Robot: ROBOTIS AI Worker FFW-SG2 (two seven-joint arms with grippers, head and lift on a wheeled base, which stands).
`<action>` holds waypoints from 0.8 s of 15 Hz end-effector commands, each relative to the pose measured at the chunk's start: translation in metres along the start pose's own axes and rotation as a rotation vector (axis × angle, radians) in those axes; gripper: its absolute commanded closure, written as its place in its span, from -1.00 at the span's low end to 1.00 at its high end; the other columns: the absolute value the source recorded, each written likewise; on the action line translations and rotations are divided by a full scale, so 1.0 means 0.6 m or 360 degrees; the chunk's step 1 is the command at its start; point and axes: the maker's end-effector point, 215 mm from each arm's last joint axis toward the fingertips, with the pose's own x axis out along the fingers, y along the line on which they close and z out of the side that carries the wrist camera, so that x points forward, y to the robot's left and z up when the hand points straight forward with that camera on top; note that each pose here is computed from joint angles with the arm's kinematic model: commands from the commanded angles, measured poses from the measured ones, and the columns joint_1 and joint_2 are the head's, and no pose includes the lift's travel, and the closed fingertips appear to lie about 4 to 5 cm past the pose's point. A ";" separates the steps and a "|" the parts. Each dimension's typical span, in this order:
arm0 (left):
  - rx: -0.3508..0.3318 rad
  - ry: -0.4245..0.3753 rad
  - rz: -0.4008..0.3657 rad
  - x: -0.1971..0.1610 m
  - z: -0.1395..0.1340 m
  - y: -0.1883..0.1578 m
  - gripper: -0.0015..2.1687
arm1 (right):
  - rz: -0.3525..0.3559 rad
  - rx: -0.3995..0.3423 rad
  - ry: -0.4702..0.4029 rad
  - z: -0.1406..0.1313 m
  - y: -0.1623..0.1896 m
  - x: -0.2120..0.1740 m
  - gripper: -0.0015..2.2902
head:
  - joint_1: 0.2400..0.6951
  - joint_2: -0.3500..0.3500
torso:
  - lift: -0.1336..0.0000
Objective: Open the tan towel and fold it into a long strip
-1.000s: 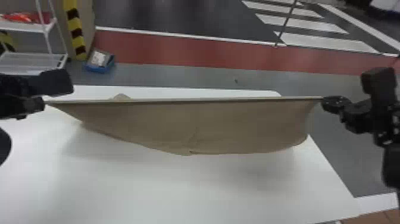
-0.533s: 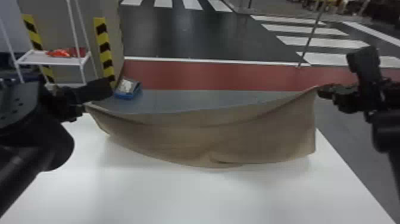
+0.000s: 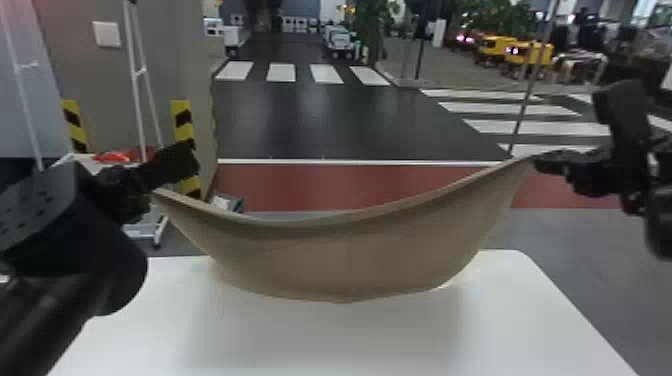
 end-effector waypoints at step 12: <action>-0.0043 0.0174 -0.0150 -0.167 -0.333 -0.240 0.90 | 0.0209 0.0080 0.0218 -0.317 0.094 -0.234 0.15 | 0.88 -0.25 | -0.87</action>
